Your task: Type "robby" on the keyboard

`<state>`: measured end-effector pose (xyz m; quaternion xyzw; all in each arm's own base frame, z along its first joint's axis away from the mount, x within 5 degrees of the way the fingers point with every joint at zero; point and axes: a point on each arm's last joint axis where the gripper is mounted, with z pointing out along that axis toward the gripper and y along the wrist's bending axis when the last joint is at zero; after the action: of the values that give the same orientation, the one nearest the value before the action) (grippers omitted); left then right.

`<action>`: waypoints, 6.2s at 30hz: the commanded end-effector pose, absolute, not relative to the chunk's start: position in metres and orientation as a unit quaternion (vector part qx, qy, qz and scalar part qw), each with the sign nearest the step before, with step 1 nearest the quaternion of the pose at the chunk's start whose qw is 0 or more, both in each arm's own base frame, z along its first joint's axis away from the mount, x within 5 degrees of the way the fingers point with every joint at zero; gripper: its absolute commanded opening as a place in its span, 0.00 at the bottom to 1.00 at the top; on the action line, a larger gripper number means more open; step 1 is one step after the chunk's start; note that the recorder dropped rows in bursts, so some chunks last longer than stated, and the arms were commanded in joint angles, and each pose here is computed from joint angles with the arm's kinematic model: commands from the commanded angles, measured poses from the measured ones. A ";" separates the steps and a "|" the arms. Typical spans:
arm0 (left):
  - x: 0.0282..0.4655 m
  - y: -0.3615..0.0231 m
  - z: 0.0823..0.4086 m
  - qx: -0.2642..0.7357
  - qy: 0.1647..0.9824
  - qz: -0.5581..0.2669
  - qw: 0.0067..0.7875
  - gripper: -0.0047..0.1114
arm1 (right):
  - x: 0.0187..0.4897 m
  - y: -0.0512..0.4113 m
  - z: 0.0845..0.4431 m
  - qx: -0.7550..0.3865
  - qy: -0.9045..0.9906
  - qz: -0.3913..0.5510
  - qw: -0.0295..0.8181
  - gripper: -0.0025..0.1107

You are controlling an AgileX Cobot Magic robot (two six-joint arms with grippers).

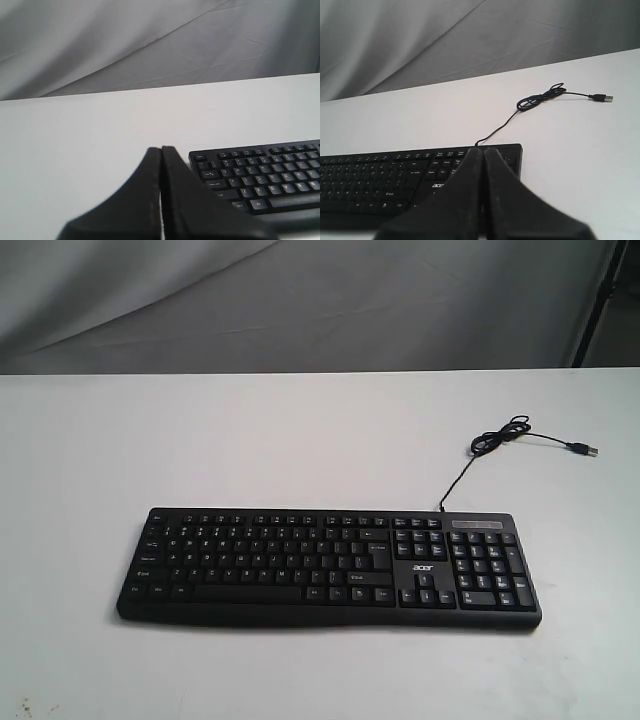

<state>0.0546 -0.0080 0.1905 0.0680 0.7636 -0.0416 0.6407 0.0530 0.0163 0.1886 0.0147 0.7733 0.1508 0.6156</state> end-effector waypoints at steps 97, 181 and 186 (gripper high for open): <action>0.055 -0.008 0.190 0.071 0.761 -0.043 0.643 0.04 | 0.316 0.337 0.119 -0.451 0.828 0.150 0.296 0.02; 0.055 -0.008 0.190 0.071 0.761 -0.043 0.643 0.04 | 0.304 0.251 0.111 -0.376 0.885 0.118 0.250 0.02; 0.055 -0.008 0.190 0.071 0.761 -0.043 0.643 0.04 | 0.305 0.251 0.112 -0.375 0.884 0.118 0.253 0.02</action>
<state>0.0546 -0.0080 0.1905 0.0680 0.7636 -0.0416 0.6407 0.3063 0.2494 0.1172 -0.3705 0.8837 0.1194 0.2601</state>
